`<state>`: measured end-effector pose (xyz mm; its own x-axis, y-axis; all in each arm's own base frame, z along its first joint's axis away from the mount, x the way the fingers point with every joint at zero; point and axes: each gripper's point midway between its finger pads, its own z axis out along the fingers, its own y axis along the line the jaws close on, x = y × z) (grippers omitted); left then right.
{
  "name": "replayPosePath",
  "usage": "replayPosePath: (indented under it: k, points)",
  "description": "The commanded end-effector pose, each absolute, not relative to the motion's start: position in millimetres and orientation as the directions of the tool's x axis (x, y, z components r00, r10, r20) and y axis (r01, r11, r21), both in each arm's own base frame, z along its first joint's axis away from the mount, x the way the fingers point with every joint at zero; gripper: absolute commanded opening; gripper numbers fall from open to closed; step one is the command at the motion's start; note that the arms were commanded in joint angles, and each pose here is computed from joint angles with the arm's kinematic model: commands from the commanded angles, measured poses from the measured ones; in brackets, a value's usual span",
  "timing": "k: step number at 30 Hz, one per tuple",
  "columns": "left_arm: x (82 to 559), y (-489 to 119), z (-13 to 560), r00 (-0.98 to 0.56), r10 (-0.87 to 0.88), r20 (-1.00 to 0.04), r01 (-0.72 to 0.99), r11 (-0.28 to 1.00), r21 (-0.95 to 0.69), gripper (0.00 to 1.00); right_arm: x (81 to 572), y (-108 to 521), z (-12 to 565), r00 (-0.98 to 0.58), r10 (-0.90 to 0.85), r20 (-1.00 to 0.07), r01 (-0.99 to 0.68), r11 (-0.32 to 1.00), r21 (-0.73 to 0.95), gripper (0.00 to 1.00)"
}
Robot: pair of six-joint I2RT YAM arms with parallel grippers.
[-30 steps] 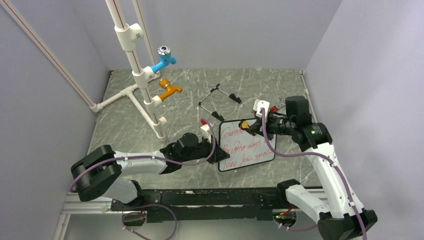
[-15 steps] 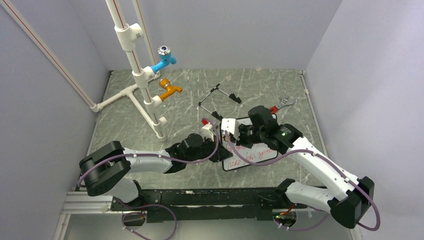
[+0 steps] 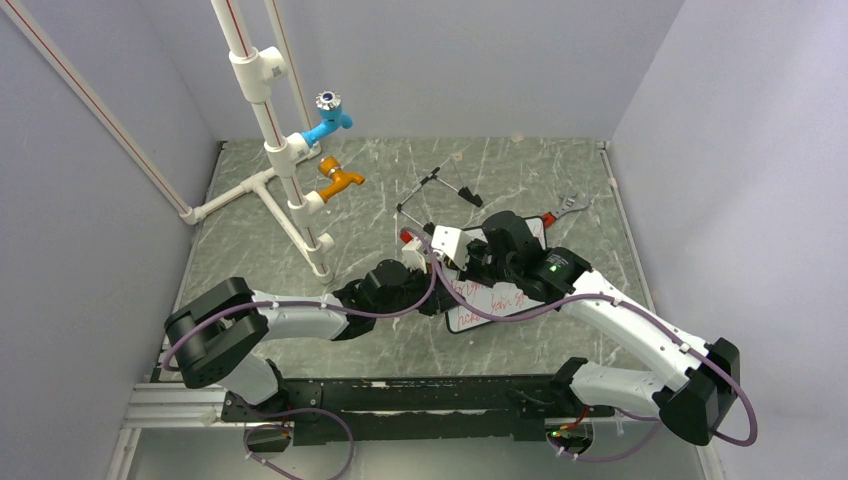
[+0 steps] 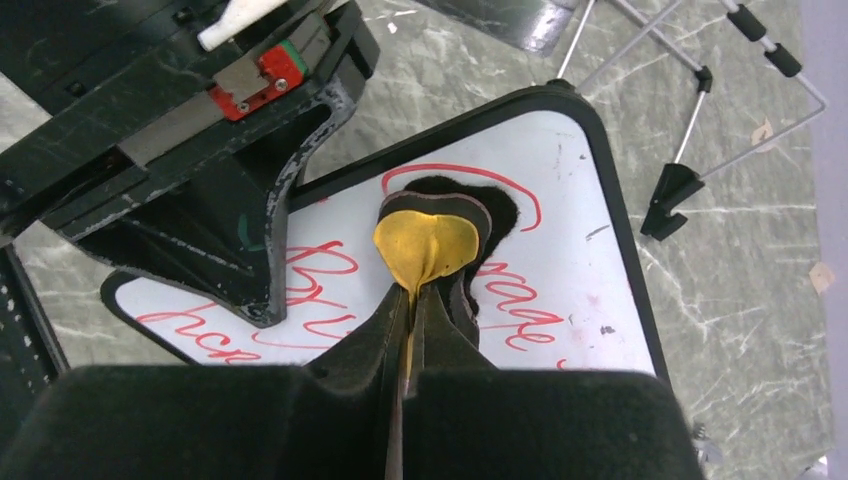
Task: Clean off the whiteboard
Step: Erase the whiteboard at the center of the board.
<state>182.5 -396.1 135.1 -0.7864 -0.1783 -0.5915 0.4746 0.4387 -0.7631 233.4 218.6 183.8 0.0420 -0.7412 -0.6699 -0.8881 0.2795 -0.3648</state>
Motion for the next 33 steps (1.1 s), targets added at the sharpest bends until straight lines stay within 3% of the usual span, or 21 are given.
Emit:
replayPosePath:
  k: [1,3,5,10,12,15,20,24,26,30,33]
  points:
    - [150,-421,173,-0.739,-0.11,-0.665,0.631,0.236,-0.739,0.0,216,244,185,0.136,-0.688,-0.712,-0.939,0.141,-0.315,0.0]
    - [150,-422,173,-0.738,-0.1,-0.668,0.637,0.227,-0.737,0.0,207,250,179,0.14,-0.679,-0.721,-0.954,0.102,-0.281,0.0]
    - [148,-424,174,-0.737,-0.09,-0.67,0.643,0.215,-0.735,0.0,216,250,180,0.123,-0.683,-0.72,-0.943,0.145,-0.299,0.0]
    - [143,-426,174,-0.737,-0.07,-0.673,0.653,0.187,-0.734,0.0,280,222,211,-0.033,-0.643,-0.765,-0.79,0.486,-0.374,0.0]
    - [142,-425,175,-0.736,-0.067,-0.674,0.654,0.186,-0.733,0.0,284,214,213,-0.045,-0.636,-0.77,-0.771,0.513,-0.378,0.0]
    - [141,-425,176,-0.736,-0.059,-0.675,0.656,0.185,-0.732,0.0,265,222,198,-0.005,-0.649,-0.761,-0.841,0.414,-0.347,0.0]
    - [140,-424,177,-0.745,-0.065,-0.664,0.646,0.179,-0.742,0.0,199,240,161,0.144,-0.685,-0.714,-0.963,0.07,-0.261,0.0]
    - [140,-424,177,-0.746,-0.055,-0.663,0.644,0.191,-0.741,0.0,186,240,155,0.187,-0.692,-0.697,-0.966,0.001,-0.26,0.0]
    - [140,-425,177,-0.747,-0.046,-0.663,0.645,0.189,-0.74,0.0,203,240,165,0.163,-0.701,-0.694,-0.949,0.08,-0.304,0.0]
    - [135,-426,178,-0.747,-0.03,-0.664,0.652,0.163,-0.741,0.0,271,225,205,0.049,-0.703,-0.709,-0.806,0.391,-0.443,0.0]
    - [132,-424,177,-0.746,-0.023,-0.666,0.656,0.154,-0.739,0.0,284,218,218,0.017,-0.687,-0.727,-0.767,0.458,-0.45,0.0]
